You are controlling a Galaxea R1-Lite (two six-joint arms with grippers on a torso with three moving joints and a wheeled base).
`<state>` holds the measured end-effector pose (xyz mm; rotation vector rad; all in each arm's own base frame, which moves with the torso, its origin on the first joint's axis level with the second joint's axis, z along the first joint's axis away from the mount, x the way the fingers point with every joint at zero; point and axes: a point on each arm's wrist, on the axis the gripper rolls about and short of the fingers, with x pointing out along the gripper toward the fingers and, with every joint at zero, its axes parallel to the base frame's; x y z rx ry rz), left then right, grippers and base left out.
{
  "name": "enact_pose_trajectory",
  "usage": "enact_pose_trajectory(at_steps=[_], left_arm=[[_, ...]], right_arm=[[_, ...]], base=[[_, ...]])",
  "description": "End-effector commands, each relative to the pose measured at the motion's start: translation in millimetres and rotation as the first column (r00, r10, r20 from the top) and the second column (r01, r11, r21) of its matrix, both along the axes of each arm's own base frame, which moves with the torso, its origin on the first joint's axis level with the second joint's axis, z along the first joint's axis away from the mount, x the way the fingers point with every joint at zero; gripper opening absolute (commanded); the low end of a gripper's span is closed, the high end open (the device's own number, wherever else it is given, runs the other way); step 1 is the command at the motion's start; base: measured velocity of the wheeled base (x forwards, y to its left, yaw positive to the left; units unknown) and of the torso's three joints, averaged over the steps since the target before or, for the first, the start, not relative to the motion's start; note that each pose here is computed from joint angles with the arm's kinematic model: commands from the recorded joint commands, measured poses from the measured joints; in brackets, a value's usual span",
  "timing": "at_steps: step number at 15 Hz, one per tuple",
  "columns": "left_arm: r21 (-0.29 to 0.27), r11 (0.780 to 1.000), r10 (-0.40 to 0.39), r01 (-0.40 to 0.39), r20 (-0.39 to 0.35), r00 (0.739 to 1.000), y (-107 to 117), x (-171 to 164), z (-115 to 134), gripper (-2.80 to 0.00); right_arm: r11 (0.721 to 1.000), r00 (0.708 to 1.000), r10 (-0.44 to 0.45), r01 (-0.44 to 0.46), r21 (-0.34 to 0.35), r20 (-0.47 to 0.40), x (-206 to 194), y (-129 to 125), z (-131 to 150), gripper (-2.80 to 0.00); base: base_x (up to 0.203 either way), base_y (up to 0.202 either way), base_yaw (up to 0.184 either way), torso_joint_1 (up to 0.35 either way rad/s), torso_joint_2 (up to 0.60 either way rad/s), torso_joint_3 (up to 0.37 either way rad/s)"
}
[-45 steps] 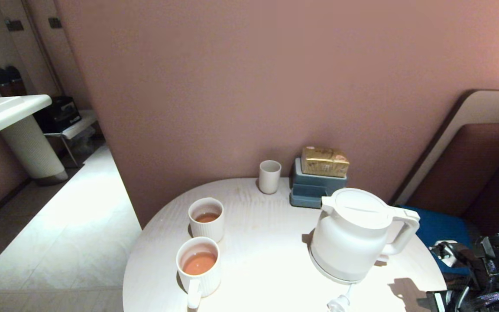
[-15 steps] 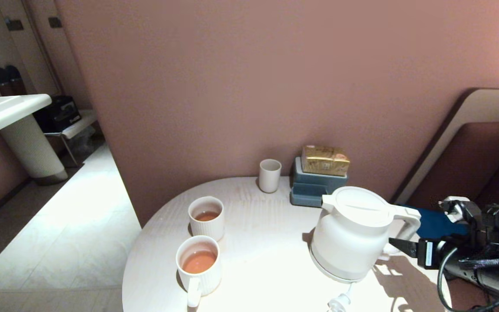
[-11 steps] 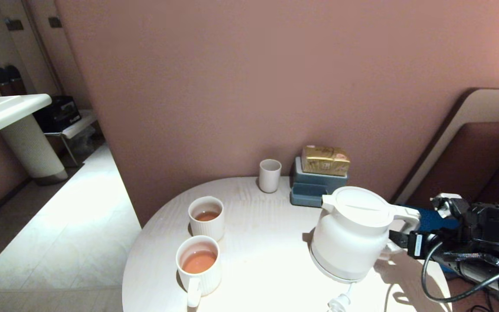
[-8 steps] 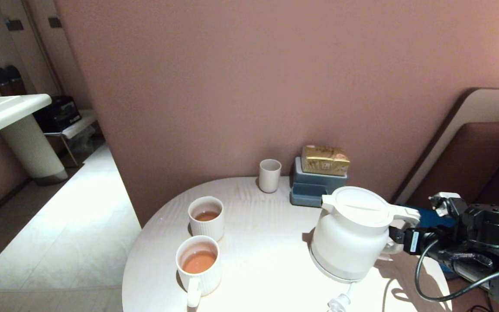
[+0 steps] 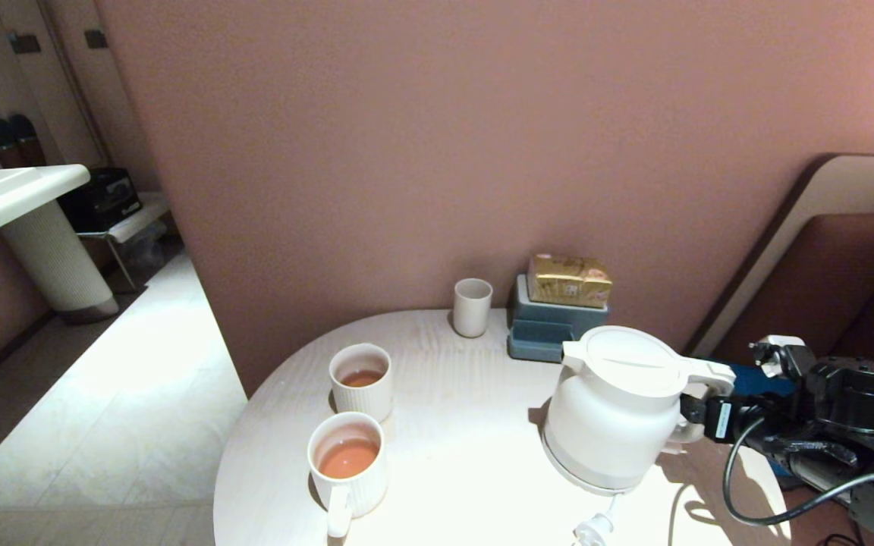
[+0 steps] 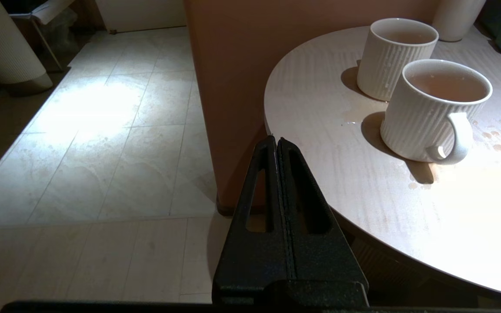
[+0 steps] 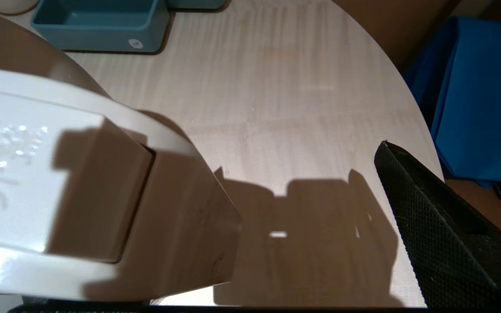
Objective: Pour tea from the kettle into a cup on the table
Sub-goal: Pick up the kettle
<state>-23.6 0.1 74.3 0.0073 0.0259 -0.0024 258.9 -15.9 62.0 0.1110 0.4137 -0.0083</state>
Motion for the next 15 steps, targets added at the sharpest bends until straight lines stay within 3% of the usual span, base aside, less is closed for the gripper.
enact_pose_trajectory(at_steps=[1, 2, 3, 4, 15], left_arm=[[0.000, 1.000, 0.001, -0.001, 0.000, 1.000, 0.0, 0.1, 0.1, -2.80], [0.000, 1.000, 0.001, -0.001, -0.002, 1.000, 0.0, 0.1, 0.0, -2.80], [0.000, 1.000, 0.001, -0.001, -0.001, 1.000, 0.0, 0.1, 0.0, -2.80], [-0.001, 1.000, 0.001, -0.001, -0.002, 1.000, 0.0, 0.1, 0.0, -2.80], [-0.001, 1.000, 0.001, -0.001, -0.002, 1.000, 0.0, 0.1, 0.0, -2.80]], right_arm=[[1.000, 1.000, 0.001, -0.001, 0.000, 0.018, 0.4, -0.2, 2.3, 0.00], [1.000, 1.000, 0.000, 0.000, 0.000, 0.021, 0.4, -0.2, 2.8, -2.80], [1.000, 1.000, 0.001, -0.001, 0.000, 0.024, 0.5, 0.1, 3.1, -1.09], [1.000, 1.000, 0.000, 0.000, -0.001, 0.025, 0.4, -0.2, 3.5, 0.00], [1.000, 0.994, -0.006, 0.006, -0.004, 0.106, -0.5, 0.1, 22.9, 0.00]], base=[[0.000, 0.000, 0.000, 0.000, 0.00, 0.000], [0.000, 0.000, 0.000, 0.000, 0.00, 0.000], [0.000, 0.000, 0.000, 0.000, 0.00, 0.000], [0.000, 0.000, 0.000, 0.000, 0.00, 0.000], [0.000, 0.000, 0.000, 0.000, 0.00, 0.000]])
